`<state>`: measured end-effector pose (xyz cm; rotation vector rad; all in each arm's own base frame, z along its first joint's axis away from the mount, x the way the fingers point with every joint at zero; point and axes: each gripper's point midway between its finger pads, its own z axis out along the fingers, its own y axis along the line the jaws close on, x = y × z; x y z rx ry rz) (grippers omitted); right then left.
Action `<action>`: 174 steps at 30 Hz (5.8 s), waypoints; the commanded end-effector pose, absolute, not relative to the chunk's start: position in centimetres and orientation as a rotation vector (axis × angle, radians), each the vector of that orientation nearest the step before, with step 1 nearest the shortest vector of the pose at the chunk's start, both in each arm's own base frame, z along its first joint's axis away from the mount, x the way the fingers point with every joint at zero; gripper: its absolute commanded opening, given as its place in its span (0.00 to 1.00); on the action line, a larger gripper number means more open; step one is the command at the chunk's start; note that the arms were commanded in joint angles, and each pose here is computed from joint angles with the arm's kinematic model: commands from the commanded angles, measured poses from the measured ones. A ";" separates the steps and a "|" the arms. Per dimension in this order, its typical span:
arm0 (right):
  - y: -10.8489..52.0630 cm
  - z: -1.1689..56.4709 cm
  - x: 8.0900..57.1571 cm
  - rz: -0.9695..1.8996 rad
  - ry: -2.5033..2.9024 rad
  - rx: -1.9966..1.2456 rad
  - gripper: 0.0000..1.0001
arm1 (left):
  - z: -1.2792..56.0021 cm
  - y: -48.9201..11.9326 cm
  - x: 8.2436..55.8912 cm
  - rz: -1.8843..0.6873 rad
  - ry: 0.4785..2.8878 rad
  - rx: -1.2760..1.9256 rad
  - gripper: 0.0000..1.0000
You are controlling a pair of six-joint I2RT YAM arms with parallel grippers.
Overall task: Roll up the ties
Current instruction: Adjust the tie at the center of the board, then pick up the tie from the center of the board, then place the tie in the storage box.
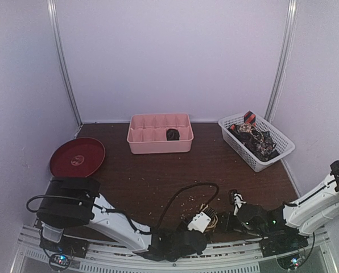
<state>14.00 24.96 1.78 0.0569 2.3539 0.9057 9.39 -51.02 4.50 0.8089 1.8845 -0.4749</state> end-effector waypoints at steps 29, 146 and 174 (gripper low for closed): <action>23.0 2.4 15.2 0.715 2.297 -0.022 0.17 | 4.0 -51.0 10.8 -0.358 1.837 0.857 0.44; 21.9 10.2 16.9 0.729 2.106 0.007 1.00 | 11.4 -32.2 55.1 -0.157 1.976 0.210 0.38; 21.7 10.1 16.8 0.740 2.103 0.015 1.00 | 18.0 -31.6 54.8 -0.460 1.873 0.139 0.37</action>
